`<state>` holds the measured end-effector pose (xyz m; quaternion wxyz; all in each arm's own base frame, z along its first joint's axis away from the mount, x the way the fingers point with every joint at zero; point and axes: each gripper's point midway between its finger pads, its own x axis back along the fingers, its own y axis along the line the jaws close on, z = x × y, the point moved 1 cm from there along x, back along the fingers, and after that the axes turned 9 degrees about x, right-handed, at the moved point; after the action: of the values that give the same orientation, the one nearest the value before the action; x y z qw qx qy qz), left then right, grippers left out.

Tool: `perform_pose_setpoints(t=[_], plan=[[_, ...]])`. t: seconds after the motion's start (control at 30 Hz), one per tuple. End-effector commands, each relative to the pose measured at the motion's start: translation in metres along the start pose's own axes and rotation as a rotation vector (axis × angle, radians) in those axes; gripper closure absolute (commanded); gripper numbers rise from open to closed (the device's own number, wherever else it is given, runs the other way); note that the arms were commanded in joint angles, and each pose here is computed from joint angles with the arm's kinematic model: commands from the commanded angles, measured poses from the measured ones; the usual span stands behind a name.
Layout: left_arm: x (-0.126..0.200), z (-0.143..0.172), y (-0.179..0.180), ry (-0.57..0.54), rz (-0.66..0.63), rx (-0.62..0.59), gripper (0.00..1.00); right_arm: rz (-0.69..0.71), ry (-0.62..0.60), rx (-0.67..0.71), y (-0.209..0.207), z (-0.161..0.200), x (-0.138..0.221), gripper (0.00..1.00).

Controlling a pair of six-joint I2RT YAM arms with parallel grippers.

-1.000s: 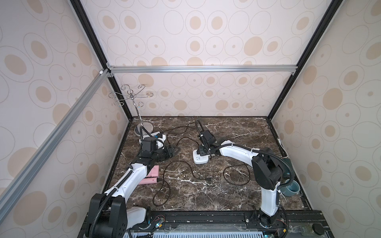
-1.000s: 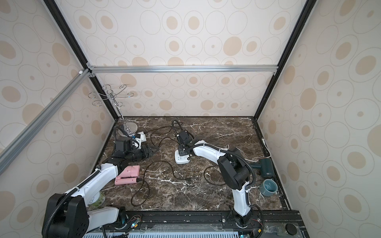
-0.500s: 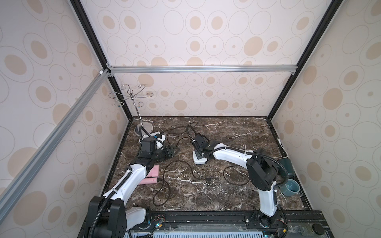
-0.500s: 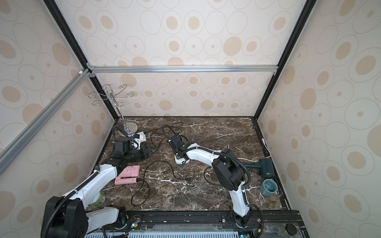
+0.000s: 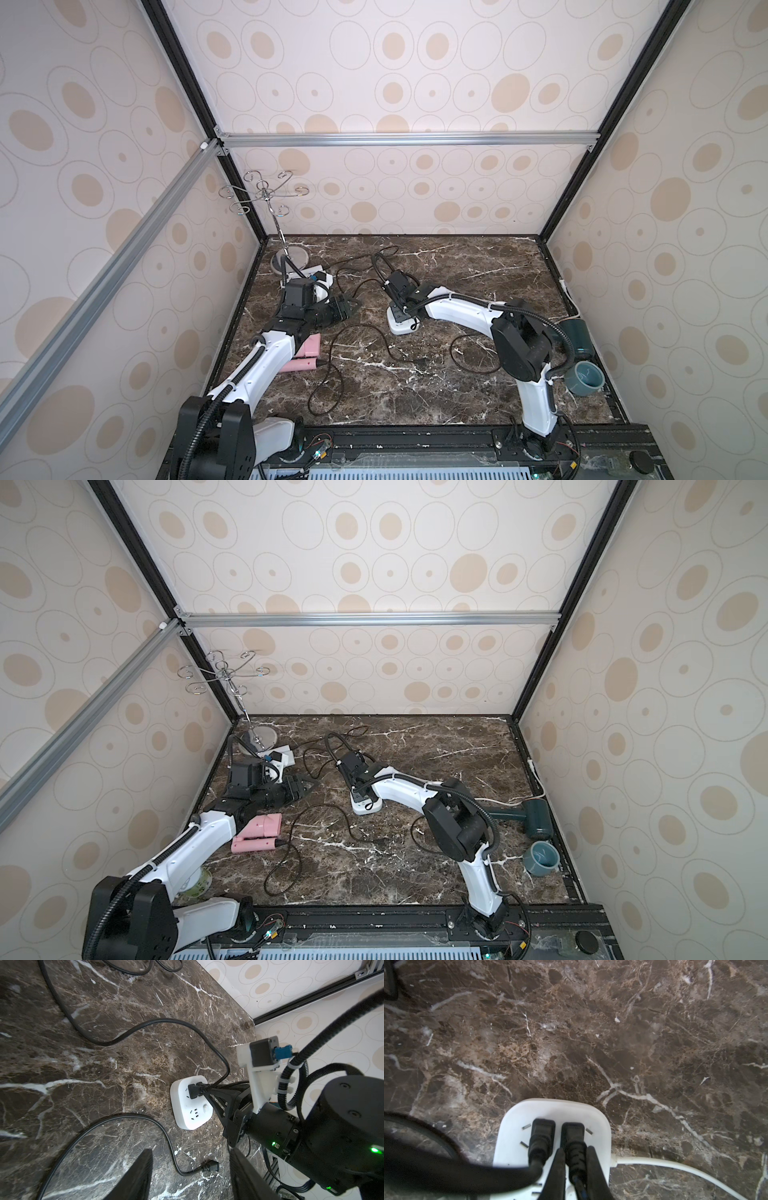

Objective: Charge the blow dryers
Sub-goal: Insert the plug into the socket.

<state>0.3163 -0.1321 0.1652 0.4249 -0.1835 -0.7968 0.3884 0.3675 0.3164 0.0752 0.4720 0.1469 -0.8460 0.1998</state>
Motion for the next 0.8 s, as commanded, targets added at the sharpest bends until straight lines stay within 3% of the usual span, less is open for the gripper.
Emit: perform_pose_setpoints(t=[0.0,0.23,0.5,0.77], plan=[[0.006,-0.007,-0.004,-0.02,-0.003,-0.027,0.41,-0.001,0.306,0.071,0.008,0.083,-0.025,1.0],[0.002,-0.011,-0.006,0.001,-0.006,-0.006,0.41,0.013,0.344,-0.013,0.0,0.096,-0.034,1.0],[0.001,-0.02,-0.012,0.019,-0.017,0.017,0.41,-0.044,0.264,-0.085,0.0,0.072,-0.031,1.0],[-0.01,-0.015,-0.001,0.033,-0.01,0.07,0.4,-0.103,0.183,-0.01,0.003,0.039,-0.007,0.64]])
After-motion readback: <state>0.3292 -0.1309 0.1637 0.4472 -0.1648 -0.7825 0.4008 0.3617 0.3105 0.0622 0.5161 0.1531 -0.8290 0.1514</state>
